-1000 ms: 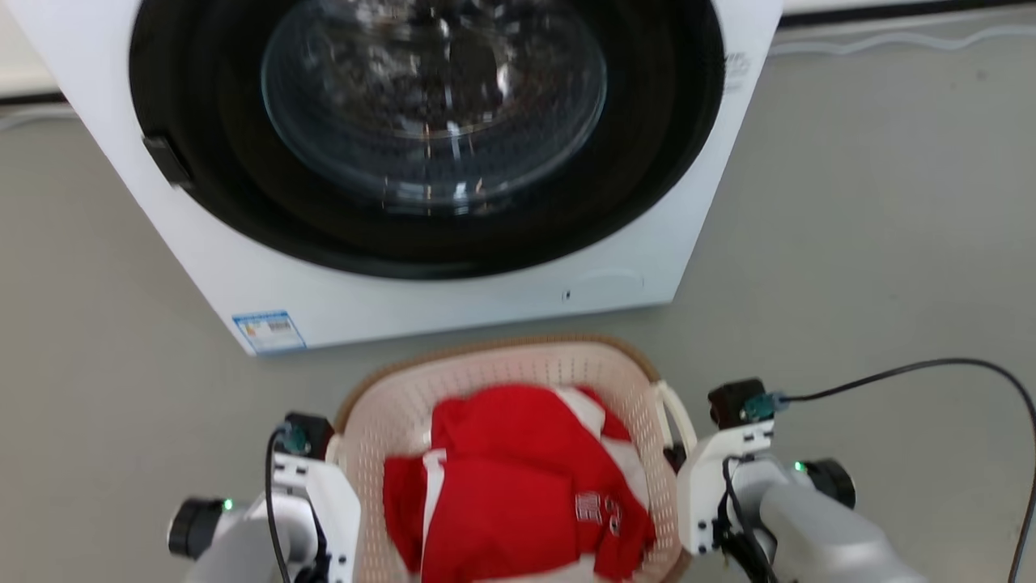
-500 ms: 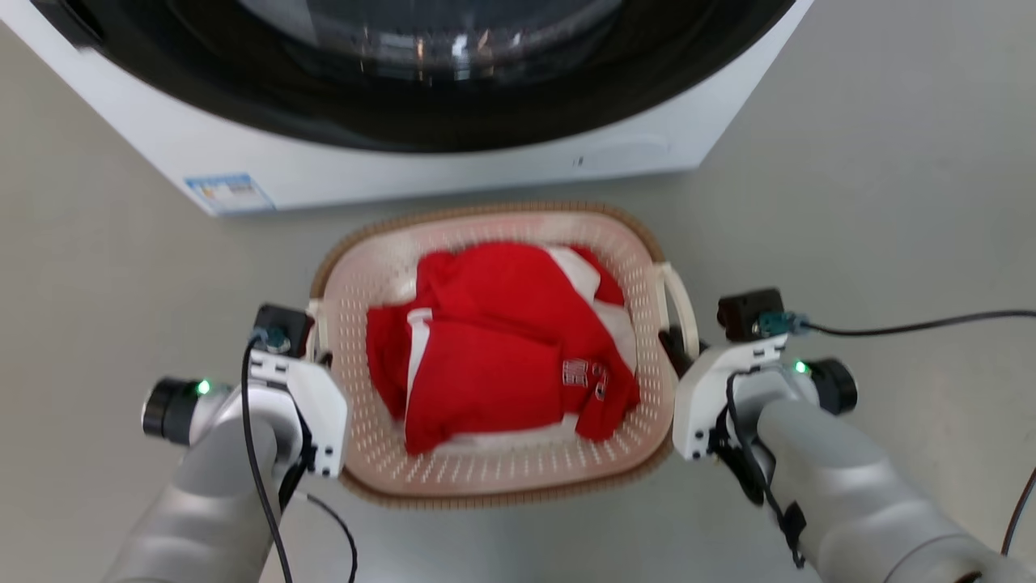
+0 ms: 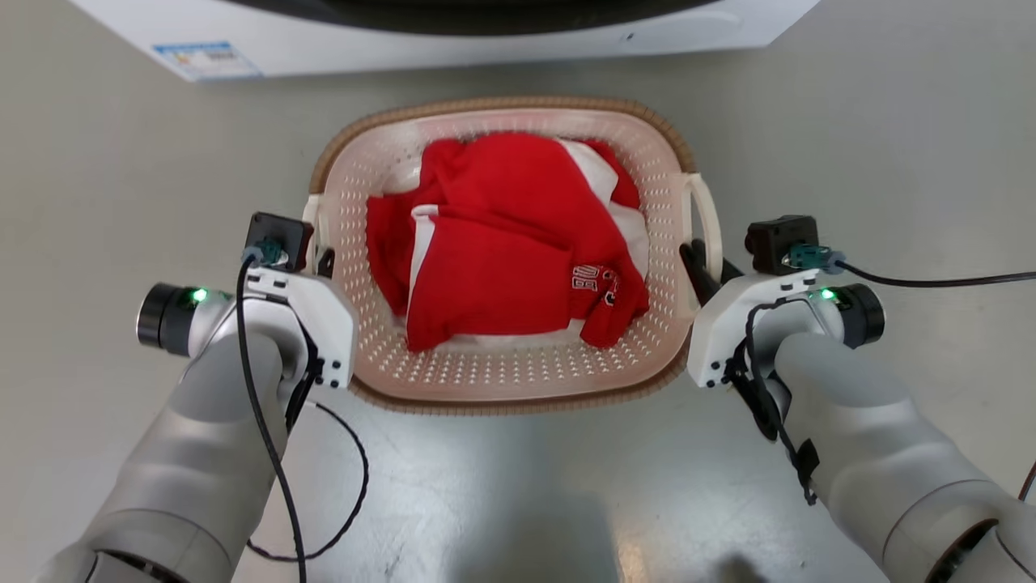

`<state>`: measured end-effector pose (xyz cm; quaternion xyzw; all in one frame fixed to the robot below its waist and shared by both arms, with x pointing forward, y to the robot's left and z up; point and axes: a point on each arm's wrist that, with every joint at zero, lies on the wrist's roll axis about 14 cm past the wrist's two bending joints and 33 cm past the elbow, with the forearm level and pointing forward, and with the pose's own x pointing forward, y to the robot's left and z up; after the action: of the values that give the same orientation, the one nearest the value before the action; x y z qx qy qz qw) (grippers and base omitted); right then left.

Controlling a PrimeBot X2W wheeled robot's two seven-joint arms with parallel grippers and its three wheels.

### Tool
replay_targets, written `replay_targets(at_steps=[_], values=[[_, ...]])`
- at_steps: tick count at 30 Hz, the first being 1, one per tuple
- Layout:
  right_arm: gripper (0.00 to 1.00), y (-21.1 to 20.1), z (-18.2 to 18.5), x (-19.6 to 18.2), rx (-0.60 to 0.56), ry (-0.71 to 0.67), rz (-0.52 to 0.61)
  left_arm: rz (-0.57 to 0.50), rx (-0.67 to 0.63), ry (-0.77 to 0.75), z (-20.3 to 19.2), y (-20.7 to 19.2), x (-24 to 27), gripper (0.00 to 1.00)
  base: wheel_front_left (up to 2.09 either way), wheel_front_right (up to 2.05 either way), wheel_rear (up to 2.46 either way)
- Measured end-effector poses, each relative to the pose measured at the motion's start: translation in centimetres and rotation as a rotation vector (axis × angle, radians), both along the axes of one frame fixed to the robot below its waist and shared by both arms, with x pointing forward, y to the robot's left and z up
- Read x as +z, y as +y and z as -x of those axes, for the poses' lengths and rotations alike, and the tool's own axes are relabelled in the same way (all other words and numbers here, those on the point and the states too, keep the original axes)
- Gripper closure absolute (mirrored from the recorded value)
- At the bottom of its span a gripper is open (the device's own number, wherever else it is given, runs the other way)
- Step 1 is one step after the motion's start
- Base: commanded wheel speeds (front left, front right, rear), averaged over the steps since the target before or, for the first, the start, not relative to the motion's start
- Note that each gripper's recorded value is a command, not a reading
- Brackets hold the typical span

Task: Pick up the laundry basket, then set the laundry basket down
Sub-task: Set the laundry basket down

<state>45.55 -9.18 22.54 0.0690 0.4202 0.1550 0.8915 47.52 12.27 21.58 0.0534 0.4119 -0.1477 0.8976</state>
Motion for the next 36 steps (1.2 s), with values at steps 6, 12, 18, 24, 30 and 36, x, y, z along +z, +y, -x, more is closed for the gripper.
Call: replay_targets(at_steps=[6, 12, 18, 24, 30, 36], values=[[1.00, 0.6, 0.3, -2.4, 0.000, 0.043, -0.010, -0.011, 0.012, 0.022, 0.1, 0.7, -1.8, 1.00, 0.00, 0.00, 0.00], [1.00, 0.7, -1.5, -3.3, -0.003, 0.031, -0.011, -0.016, 0.018, 0.012, -0.9, 0.9, -2.9, 1.00, 0.00, 0.00, 0.00], [1.00, 0.0, -1.9, -4.3, -0.012, 0.036, 0.001, -0.009, 0.011, 0.029, -1.0, 0.5, -4.2, 1.00, 0.00, 0.00, 0.00], [1.00, -0.7, -1.8, -5.0, -0.023, 0.041, 0.014, 0.000, 0.004, 0.027, -1.5, 0.0, -4.8, 1.00, 0.00, 0.00, 0.00], [1.00, -1.1, -1.7, -5.6, -0.031, 0.050, 0.021, 0.000, -0.010, 0.028, -1.8, -0.3, -5.3, 1.00, 0.00, 0.00, 0.00], [1.00, -1.2, -1.7, -6.0, -0.035, 0.054, 0.024, -0.003, -0.015, 0.047, -1.5, -0.4, -5.9, 1.00, 0.00, 0.00, 0.00]])
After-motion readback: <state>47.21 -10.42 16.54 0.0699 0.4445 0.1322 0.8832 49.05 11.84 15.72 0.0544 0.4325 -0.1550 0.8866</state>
